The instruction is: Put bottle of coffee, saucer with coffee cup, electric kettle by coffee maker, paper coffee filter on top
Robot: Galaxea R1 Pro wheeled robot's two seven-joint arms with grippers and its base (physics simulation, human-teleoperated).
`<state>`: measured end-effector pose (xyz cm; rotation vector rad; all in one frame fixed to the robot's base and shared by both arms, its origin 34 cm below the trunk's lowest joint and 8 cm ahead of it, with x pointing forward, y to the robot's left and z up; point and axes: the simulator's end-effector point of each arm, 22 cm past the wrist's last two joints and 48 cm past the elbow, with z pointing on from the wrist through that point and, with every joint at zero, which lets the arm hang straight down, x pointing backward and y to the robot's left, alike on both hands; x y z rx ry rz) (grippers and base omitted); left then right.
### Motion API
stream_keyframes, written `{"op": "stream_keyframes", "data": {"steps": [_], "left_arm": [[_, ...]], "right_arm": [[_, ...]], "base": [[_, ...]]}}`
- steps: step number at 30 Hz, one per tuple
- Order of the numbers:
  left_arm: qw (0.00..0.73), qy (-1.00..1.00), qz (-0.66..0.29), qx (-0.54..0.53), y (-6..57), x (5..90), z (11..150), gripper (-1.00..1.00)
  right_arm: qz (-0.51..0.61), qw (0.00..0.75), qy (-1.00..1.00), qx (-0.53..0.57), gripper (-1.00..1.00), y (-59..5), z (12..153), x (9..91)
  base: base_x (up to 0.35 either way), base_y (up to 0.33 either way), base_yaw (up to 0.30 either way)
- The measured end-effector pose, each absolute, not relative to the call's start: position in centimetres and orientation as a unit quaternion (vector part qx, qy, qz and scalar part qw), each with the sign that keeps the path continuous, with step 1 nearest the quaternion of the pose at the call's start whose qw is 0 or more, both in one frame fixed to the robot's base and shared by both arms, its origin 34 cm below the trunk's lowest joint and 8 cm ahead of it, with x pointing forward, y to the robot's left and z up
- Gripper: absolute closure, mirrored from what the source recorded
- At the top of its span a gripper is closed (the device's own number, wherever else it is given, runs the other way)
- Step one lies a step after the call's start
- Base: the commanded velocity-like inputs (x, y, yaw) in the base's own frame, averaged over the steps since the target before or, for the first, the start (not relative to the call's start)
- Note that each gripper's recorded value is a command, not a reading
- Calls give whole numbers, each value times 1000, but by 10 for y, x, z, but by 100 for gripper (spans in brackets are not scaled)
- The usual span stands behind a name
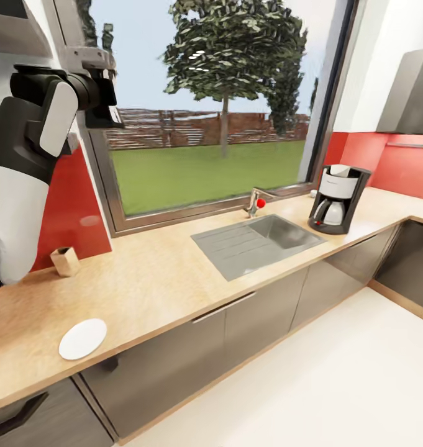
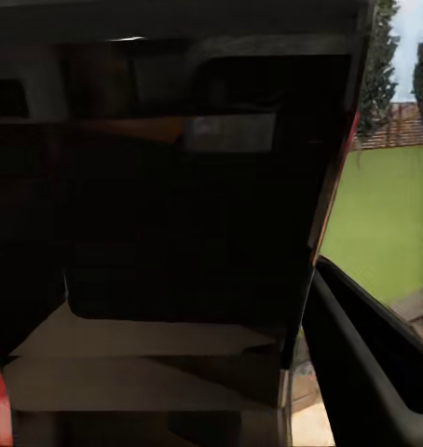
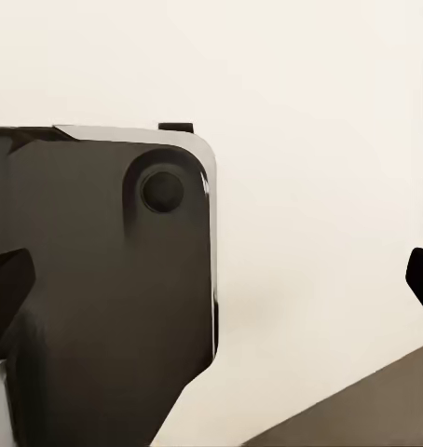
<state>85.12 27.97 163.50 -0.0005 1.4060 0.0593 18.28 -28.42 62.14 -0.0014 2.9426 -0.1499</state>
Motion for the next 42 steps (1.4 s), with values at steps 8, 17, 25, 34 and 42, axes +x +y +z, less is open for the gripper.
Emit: {"op": "stream_keyframes", "data": {"steps": [8,17,25,34,42], "left_arm": [[762,648,23,2,275,852,1632,100],[751,659,-28,40,192,859,1607,100],[718,694,-43,37,181,884,1493,100],[708,698,-95,59,152,875,1367,100],[692,704,-119,110,99,803,1223,100]], "right_arm": [[-50,97,994,0,-100,-284,621,183],[-50,97,994,0,-100,-283,621,183],[-50,98,994,2,-100,-283,621,183],[-50,100,994,4,-100,-283,622,184],[-54,100,993,20,-100,-288,622,184]], "base": [[-2,-118,-262],[0,-3,-262],[0,0,-262],[0,0,-263],[0,0,-259]]}}
